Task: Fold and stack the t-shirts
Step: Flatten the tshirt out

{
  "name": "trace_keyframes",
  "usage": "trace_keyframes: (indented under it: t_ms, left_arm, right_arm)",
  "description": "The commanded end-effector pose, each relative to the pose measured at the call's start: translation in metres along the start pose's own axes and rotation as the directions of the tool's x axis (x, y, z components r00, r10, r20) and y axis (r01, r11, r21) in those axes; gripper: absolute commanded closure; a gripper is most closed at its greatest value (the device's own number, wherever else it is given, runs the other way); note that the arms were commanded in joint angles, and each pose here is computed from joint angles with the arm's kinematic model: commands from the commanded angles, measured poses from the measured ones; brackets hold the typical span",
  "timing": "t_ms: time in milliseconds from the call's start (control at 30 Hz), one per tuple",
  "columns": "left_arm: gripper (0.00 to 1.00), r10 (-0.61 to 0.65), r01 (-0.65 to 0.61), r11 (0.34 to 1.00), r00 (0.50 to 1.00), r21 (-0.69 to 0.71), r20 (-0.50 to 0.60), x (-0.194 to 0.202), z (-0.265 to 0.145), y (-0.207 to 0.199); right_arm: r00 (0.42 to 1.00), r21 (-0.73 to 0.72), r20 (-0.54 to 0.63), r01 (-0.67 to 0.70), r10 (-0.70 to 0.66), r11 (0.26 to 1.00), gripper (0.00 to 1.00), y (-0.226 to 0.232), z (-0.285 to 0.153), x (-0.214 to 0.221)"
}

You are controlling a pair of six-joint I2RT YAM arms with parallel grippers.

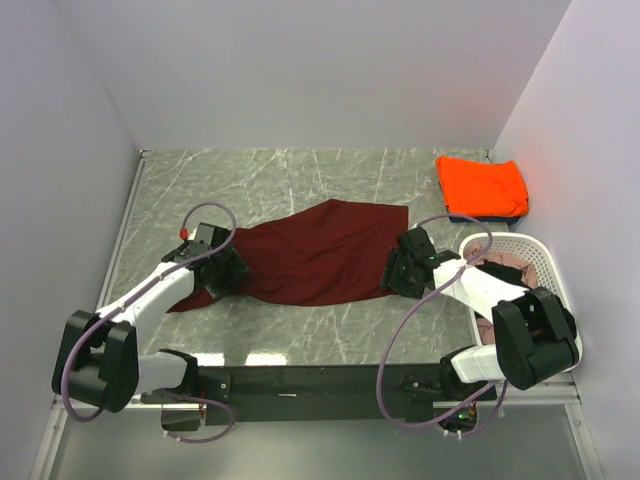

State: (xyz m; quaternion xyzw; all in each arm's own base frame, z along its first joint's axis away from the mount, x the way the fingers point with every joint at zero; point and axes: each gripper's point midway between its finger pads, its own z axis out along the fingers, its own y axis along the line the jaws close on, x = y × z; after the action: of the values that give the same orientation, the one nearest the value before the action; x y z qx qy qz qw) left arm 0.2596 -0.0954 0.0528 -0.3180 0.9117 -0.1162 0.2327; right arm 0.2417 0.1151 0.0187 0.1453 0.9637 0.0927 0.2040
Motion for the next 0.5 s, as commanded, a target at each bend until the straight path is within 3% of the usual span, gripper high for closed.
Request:
trace_keyframes:
  t_ms: [0, 200, 300, 367, 467]
  left_arm:
    - [0.35, -0.012, 0.01, 0.998, 0.999, 0.054, 0.051, -0.015, -0.003, -0.026]
    - [0.72, -0.009, 0.004, 0.999, 0.994, 0.046, 0.105, -0.029, -0.015, -0.027]
    - [0.81, 0.004, -0.009, 0.999, 0.992, 0.041, 0.127, -0.033, -0.022, -0.026]
    - [0.82, 0.005, -0.011, 0.999, 0.99, 0.043, 0.139, -0.036, -0.026, -0.026]
    - [0.87, 0.006, -0.012, 0.999, 0.99, 0.04, 0.14, -0.035, -0.029, -0.024]
  right_arm:
    - [0.999, -0.021, 0.032, -0.015, 0.016, 1.0, 0.33, 0.0, 0.001, -0.008]
    - [0.998, -0.035, 0.061, -0.033, 0.035, 0.999, 0.39, 0.001, -0.005, -0.02]
    - [0.997, -0.046, 0.073, -0.035, 0.038, 0.998, 0.42, 0.003, -0.007, -0.024]
    - [0.997, -0.061, 0.062, -0.037, 0.041, 0.997, 0.45, 0.006, -0.007, -0.024]
    - [0.999, -0.08, 0.032, -0.034, 0.037, 0.996, 0.59, 0.009, -0.005, -0.018]
